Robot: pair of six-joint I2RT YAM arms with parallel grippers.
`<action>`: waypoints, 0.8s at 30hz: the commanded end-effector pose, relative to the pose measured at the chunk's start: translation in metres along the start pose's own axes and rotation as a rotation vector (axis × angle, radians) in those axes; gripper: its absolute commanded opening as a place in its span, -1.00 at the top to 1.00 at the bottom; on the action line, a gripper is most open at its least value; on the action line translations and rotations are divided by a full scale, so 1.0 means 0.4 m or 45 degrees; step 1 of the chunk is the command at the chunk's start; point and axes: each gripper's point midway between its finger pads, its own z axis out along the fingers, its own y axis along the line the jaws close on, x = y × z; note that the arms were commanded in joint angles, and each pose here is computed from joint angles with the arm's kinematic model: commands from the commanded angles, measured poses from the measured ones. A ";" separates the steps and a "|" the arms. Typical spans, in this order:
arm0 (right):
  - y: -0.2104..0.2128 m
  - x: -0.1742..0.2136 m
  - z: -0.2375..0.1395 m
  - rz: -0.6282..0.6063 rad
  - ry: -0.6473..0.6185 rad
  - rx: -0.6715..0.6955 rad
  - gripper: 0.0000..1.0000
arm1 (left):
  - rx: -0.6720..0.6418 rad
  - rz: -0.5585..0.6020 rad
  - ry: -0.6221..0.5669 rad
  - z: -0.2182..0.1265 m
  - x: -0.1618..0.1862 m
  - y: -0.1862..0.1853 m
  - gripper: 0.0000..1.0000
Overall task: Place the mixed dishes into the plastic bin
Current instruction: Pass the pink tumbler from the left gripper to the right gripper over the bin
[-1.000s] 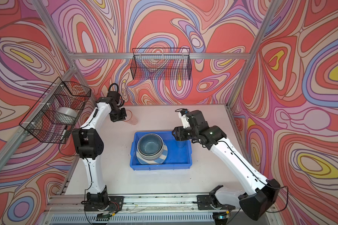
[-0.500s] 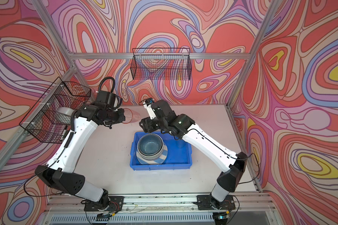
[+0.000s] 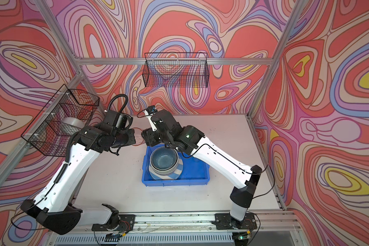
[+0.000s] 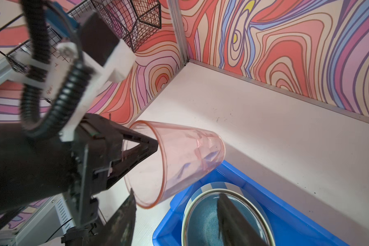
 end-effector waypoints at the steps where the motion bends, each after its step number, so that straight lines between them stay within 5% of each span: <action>1: -0.006 0.007 0.015 0.024 0.015 0.022 -0.22 | 0.014 -0.013 -0.050 -0.033 -0.002 -0.011 1.00; 13: -0.084 0.080 0.088 0.066 0.140 0.251 0.15 | 0.146 0.074 -0.093 -0.080 0.006 -0.096 1.00; 24: -0.074 0.060 0.082 0.085 0.117 0.233 0.94 | 0.362 0.059 -0.068 -0.127 0.028 -0.153 1.00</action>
